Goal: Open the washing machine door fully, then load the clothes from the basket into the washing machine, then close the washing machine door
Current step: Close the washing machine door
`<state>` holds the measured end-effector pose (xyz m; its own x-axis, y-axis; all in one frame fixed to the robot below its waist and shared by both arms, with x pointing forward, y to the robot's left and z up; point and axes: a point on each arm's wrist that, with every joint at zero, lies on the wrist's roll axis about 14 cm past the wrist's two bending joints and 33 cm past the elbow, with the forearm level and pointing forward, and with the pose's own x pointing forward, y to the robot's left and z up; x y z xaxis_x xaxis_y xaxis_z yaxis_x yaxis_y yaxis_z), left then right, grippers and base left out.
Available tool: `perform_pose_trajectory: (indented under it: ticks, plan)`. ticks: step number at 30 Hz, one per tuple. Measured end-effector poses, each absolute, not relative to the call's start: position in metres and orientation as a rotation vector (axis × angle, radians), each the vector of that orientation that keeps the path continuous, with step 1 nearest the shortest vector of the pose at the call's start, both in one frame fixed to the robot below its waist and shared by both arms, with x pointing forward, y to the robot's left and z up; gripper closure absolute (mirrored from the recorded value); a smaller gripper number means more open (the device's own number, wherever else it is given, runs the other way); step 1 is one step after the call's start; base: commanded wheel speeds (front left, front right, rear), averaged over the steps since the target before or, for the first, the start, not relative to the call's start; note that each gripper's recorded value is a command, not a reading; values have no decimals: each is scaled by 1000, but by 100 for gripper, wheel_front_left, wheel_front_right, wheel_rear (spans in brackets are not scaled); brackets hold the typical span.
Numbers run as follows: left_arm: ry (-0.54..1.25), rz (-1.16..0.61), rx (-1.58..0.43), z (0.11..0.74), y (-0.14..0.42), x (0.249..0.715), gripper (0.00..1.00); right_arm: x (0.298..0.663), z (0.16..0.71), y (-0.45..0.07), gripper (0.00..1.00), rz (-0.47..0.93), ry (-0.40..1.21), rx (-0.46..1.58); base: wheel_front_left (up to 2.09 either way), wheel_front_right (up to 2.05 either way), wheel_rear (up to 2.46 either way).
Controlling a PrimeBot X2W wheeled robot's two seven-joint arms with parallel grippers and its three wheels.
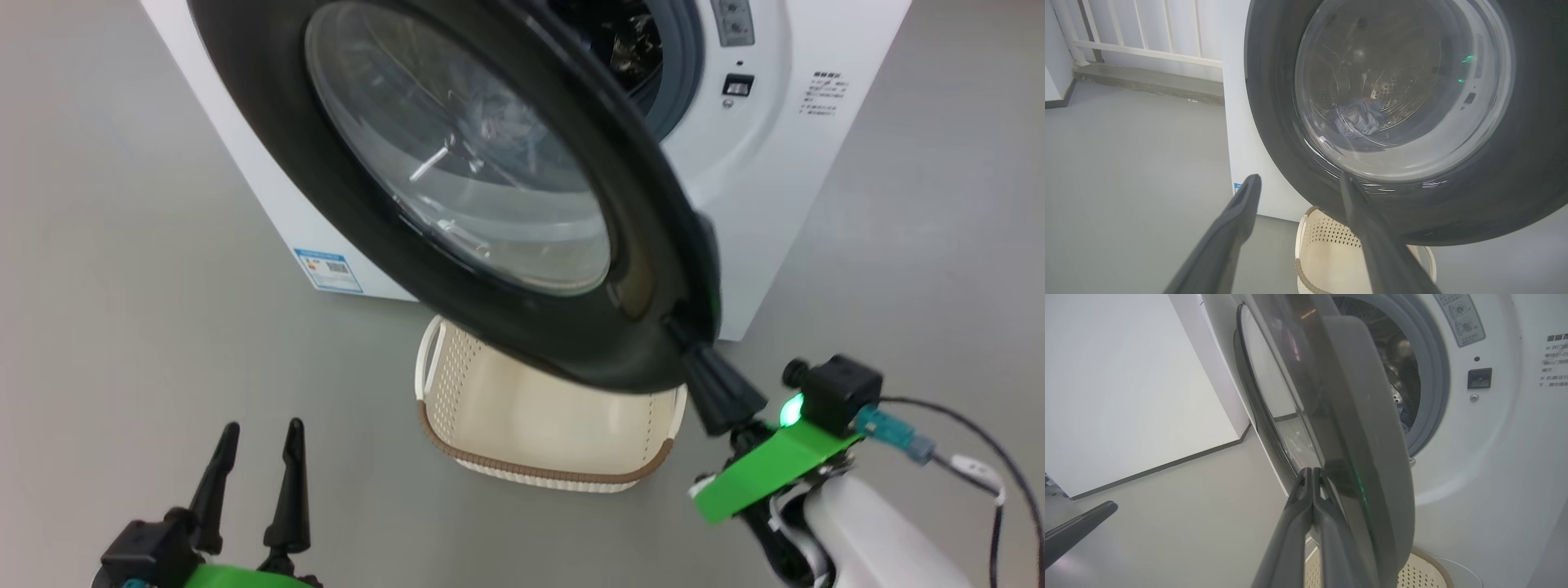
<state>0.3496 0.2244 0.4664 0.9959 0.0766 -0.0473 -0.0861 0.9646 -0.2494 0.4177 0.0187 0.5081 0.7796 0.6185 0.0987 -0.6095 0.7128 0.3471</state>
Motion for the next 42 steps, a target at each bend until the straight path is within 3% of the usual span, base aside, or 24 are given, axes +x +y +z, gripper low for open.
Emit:
perform_pose_trajectory:
  ticks: [33,42]
  plan:
    - [18,87,-233,470,226,402,0,592,533,-53,100,371,-170,429,0,0,0]
    - [20,99,-238,466,229,412,0,607,529,-52,100,368,-209,429,0,0,0]
